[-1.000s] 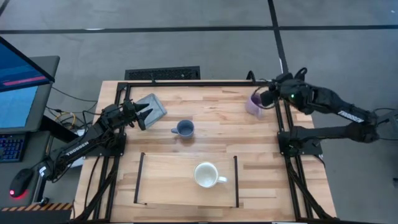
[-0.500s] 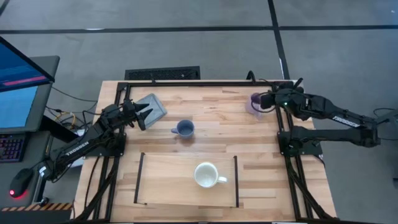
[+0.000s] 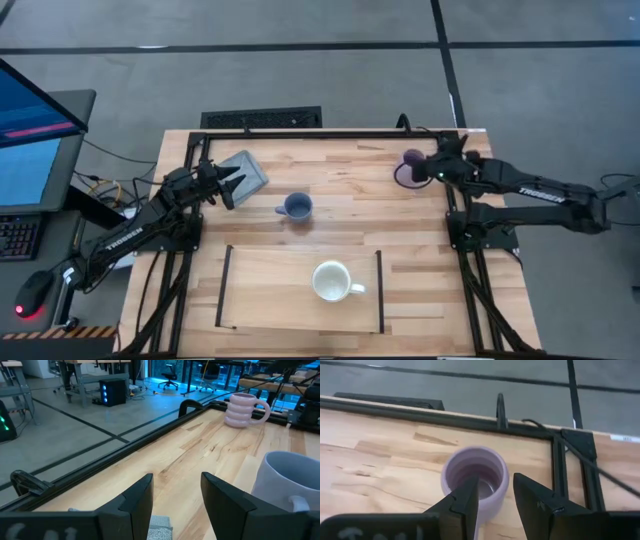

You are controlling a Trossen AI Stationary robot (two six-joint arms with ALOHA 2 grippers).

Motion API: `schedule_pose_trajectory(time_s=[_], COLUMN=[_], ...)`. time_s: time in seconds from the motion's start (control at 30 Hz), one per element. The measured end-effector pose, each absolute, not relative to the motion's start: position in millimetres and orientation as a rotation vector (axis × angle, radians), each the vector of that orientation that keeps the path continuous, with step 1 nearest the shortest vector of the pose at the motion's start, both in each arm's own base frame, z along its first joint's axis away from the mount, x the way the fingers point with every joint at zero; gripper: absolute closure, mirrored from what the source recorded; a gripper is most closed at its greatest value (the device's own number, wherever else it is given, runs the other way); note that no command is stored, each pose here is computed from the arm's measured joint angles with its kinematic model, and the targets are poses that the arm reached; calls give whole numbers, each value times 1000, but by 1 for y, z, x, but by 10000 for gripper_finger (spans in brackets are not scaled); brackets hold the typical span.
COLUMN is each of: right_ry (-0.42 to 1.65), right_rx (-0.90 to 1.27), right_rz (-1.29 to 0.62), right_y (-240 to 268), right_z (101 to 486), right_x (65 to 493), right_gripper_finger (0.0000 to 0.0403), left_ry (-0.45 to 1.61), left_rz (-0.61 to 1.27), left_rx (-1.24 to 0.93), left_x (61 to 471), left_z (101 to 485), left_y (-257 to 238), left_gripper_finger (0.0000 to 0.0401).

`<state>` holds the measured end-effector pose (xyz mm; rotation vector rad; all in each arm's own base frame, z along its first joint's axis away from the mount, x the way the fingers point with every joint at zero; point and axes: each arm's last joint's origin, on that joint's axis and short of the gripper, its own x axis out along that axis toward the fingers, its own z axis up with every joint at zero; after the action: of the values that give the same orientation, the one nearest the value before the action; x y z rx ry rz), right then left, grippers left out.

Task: Stack small to large cups/mugs on shelf
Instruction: Put the purple mug on the shelf

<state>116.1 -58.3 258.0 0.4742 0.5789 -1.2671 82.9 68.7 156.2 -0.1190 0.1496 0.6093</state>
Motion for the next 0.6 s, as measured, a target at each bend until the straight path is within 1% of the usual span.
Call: schedule_pose_trajectory(time_s=[0.17,0.3,0.6], right_ry=[643,682,746], right_rx=[529,553,566], right_rz=[-1246,-1225,-1272], right_y=[-58,-58,-62], right_z=[244,240,228], right_x=[119,123,135], right_gripper_finger=[257,257,257], left_ry=[150,149,150], left_rz=[610,610,610], left_rx=[-119,-118,-119], left_x=[83,83,83], left_z=[156,156,156], left_y=[69,69,69], left_gripper_finger=[245,245,245])
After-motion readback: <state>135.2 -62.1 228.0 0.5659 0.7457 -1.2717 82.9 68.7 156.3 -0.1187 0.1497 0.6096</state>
